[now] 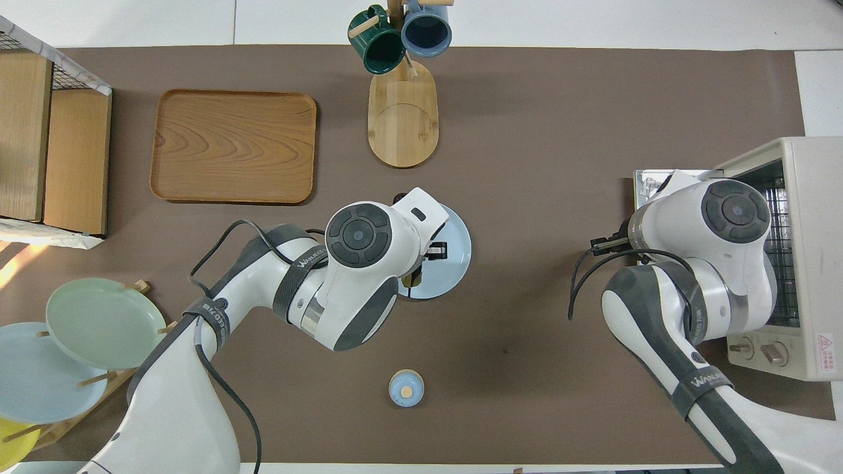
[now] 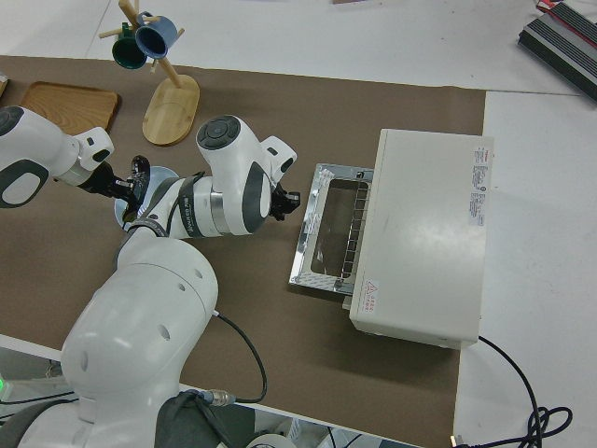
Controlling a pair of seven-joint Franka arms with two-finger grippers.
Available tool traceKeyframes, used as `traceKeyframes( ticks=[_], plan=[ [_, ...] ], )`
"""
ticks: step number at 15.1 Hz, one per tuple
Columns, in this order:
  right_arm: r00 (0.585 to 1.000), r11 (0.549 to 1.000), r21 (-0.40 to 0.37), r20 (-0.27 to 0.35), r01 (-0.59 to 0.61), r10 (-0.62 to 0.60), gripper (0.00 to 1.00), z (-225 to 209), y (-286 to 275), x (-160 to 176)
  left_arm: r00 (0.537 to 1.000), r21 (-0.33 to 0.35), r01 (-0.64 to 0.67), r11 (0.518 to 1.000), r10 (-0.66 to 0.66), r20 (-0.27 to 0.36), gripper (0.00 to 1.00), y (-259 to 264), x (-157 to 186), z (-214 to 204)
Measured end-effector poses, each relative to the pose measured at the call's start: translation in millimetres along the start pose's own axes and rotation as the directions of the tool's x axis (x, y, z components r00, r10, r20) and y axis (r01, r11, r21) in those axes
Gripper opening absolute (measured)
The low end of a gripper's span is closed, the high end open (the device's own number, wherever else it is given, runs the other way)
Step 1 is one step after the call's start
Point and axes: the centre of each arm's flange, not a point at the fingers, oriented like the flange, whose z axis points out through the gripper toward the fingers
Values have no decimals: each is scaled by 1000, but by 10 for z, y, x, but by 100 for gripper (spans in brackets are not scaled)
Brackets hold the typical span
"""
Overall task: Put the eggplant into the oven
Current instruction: 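Lift the eggplant with the left gripper while the right gripper opens the oven, then take the eggplant with the right gripper while the left gripper withdraws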
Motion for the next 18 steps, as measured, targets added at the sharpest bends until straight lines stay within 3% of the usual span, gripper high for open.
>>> traceKeyframes(
  ticks=[2, 3, 7, 9, 10, 13, 16, 18],
  plan=[
    [1000, 1000, 2, 11, -6, 6, 46, -3, -8, -4, 1000, -1, 2, 1000, -2, -3, 28, -10, 13, -1],
    [999, 1000, 3, 31, -5, 5, 56, 8, -19, -22, 1000, -1, 4, 1000, -4, -4, 33, -20, 22, -3],
    [999, 1000, 20, 48, 12, -13, 97, -4, -183, -26, 999, 13, 34, 999, -34, -1, 74, -206, 186, -216],
    [999, 998, 57, 35, -11, 9, 100, -67, -221, 17, 999, 31, 33, 999, -34, 17, 97, -479, 375, -573],
    [1000, 997, 79, 24, -14, 13, 100, -134, -272, 60, 999, 37, 39, 999, -39, 21, 100, -668, 483, -794],
    [999, 993, 110, -20, 50, -48, 100, -481, -853, 227, 997, 49, 76, 996, -77, 22, 100, -1304, 765, -1432],
    [996, 989, 135, -79, 52, -42, 100, -1021, -2151, 345, 995, 57, 88, 994, -90, 33, 100, -1890, 961, -1953],
    [996, 995, 85, -77, 45, -39, 100, -1192, -3084, 366, 996, 60, 72, 996, -75, 44, 100, -2326, 1037, -2222]
  ],
)
